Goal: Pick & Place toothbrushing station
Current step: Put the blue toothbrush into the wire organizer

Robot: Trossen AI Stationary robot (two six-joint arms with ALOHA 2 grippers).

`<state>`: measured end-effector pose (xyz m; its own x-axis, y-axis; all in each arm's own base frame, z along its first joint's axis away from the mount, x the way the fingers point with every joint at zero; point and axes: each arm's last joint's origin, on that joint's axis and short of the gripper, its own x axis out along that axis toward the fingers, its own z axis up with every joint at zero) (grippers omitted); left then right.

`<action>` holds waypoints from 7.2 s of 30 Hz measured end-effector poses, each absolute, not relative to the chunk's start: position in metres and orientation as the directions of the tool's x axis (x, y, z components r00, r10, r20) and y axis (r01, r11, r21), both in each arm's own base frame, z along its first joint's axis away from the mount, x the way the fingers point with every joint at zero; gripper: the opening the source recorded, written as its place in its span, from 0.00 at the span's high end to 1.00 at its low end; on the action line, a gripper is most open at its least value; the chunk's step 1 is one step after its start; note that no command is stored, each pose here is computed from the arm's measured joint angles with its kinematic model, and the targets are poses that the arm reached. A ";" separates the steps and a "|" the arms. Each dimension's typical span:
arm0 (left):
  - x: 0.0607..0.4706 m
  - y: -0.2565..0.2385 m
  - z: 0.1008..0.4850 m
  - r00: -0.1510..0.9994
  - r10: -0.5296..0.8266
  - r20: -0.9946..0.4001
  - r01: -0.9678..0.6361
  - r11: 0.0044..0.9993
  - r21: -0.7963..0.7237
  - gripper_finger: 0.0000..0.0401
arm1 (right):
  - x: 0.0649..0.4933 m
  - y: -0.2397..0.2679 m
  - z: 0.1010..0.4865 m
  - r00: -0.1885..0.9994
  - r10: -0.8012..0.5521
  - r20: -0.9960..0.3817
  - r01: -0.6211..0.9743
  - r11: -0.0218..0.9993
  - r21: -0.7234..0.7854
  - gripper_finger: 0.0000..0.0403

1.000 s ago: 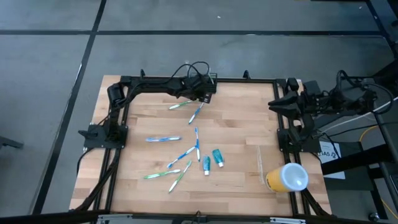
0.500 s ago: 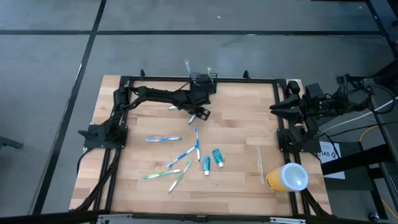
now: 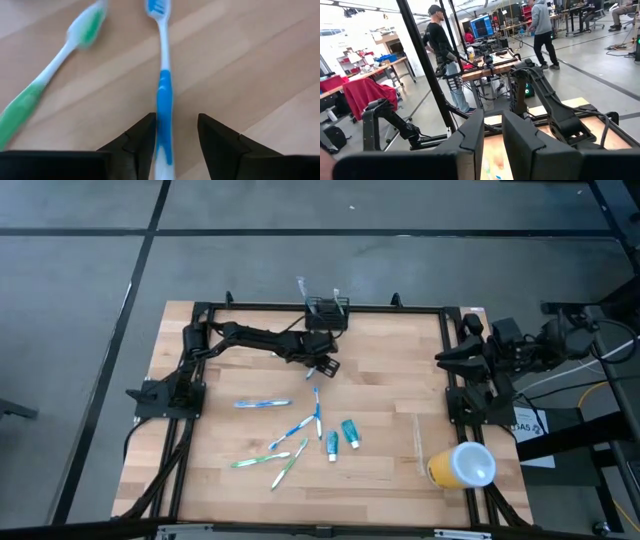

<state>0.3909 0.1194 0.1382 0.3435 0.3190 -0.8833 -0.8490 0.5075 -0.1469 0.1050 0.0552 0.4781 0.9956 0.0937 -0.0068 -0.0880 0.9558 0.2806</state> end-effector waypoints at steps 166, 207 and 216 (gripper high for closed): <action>0.283 0.193 0.302 0.616 0.784 0.075 -0.749 0.613 -0.251 0.97 | 0.111 0.111 0.496 0.986 0.064 0.156 -0.085 0.988 0.132 0.83; 0.289 0.257 0.223 0.602 0.757 0.252 -0.756 0.643 -0.123 0.97 | 0.108 0.107 0.506 0.976 -0.009 0.216 -0.040 0.975 0.221 0.83; 0.294 0.261 0.200 0.616 0.767 0.179 -0.759 0.639 -0.123 0.97 | 0.106 0.105 0.506 0.976 -0.009 0.220 -0.040 0.974 0.221 0.83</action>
